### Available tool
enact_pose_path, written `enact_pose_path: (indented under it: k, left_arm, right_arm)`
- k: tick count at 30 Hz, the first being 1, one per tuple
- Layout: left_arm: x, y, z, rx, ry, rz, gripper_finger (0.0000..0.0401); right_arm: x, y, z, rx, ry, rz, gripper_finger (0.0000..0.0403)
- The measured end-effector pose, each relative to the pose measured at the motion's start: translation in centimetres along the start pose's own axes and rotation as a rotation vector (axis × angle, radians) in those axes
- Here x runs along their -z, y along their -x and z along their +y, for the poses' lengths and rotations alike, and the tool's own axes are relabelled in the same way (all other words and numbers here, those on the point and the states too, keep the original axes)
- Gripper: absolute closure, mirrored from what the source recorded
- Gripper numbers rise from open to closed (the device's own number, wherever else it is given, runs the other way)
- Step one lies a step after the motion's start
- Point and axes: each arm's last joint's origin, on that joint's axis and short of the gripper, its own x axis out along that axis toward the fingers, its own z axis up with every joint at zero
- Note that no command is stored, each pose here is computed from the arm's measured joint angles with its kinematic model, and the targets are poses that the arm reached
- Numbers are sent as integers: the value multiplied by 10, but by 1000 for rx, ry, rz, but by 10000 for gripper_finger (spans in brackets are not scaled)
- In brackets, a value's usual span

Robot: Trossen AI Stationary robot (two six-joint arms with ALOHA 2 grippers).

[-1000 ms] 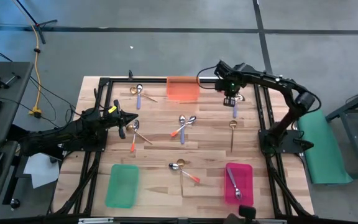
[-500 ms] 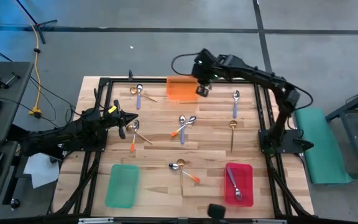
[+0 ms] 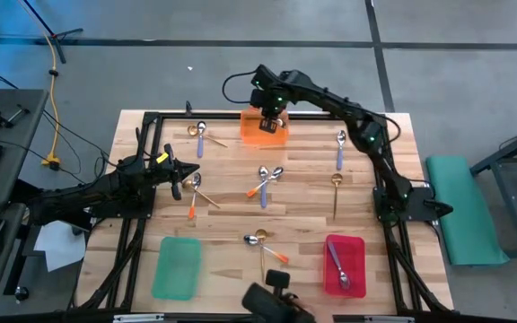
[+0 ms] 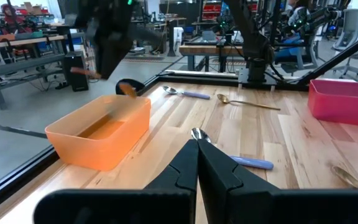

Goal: Sort silverware by color (type)
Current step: Put the orange spoon into the orange bin, then put the gold spoon into the green bin

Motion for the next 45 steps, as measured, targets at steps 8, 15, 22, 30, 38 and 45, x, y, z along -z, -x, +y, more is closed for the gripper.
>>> enact_pose_path:
  k: [8, 15, 22, 30, 38, 45]
  left_arm:
    - [0, 0, 0, 0, 0, 0, 401]
    - [0, 0, 0, 0, 0, 0, 401]
    - [0, 0, 0, 0, 0, 0, 401]
    - [0, 0, 0, 0, 0, 0, 401]
    - [0, 0, 0, 0, 0, 0, 401]
    - [0, 0, 0, 0, 0, 0, 401]
  right_arm:
    - [8, -37, -12, -39, -20, 19, 403]
    - [6, -52, -13, -52, -11, -9, 403]
    - [6, -63, -14, -51, -14, -16, 403]
    - [4, -63, -14, -42, -29, -31, 364]
    - [6, -59, -12, -52, -32, -6, 339]
    - [-6, -32, 12, -60, -12, -46, 396]
